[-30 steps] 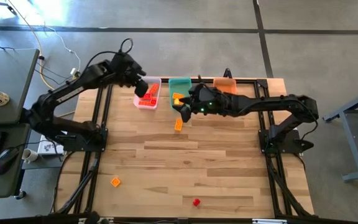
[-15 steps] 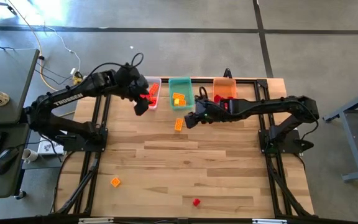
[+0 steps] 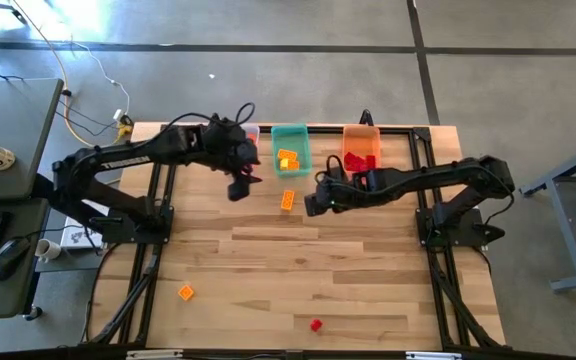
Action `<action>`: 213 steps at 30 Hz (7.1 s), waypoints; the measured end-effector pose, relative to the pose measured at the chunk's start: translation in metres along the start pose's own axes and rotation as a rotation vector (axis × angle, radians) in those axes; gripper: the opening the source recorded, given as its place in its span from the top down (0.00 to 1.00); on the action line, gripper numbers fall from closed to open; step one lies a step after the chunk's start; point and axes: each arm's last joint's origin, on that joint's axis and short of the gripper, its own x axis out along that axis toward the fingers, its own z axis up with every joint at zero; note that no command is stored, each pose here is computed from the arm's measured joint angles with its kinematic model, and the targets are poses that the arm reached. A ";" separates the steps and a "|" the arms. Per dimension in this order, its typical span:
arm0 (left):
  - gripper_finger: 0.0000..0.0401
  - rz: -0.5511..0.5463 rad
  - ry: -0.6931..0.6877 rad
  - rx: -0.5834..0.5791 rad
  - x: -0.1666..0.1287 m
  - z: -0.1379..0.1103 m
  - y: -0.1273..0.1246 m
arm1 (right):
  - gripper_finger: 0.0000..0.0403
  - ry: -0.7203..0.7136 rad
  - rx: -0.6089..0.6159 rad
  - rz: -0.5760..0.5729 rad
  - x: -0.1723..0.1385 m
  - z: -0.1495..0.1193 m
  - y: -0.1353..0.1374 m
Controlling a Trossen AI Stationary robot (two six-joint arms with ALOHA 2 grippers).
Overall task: Sort & place blocks by color
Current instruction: Put the yellow game piece into the green bin, then put the red game piece into the orange bin
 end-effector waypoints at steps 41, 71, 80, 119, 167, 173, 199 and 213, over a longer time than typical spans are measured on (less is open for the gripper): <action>0.34 0.160 0.132 -0.897 0.154 -0.008 -0.012 | 0.38 0.159 -0.259 -0.359 0.000 0.021 -0.047; 0.34 0.225 0.154 -0.963 0.171 -0.015 -0.027 | 0.38 0.115 -0.332 -0.283 0.003 0.024 -0.039; 0.34 0.233 0.175 -0.962 0.189 -0.022 -0.036 | 0.38 0.118 -0.348 -0.282 0.003 0.024 -0.039; 0.74 0.146 0.312 -0.759 0.217 -0.041 -0.042 | 0.38 0.106 -0.364 -0.268 0.001 0.012 -0.033; 0.52 0.190 -0.019 -0.598 0.162 -0.016 0.086 | 0.38 0.010 -0.116 -0.158 0.001 0.004 -0.017; 0.44 0.191 0.003 -0.563 0.160 -0.018 0.088 | 0.38 0.003 -0.114 -0.157 0.001 0.005 -0.017; 0.41 -0.029 0.225 -0.407 0.011 -0.020 0.010 | 0.38 0.240 -0.621 0.258 -0.022 -0.072 0.024; 0.41 -0.084 0.326 -0.432 -0.023 -0.030 -0.071 | 0.38 0.315 -1.066 0.519 -0.020 -0.133 0.042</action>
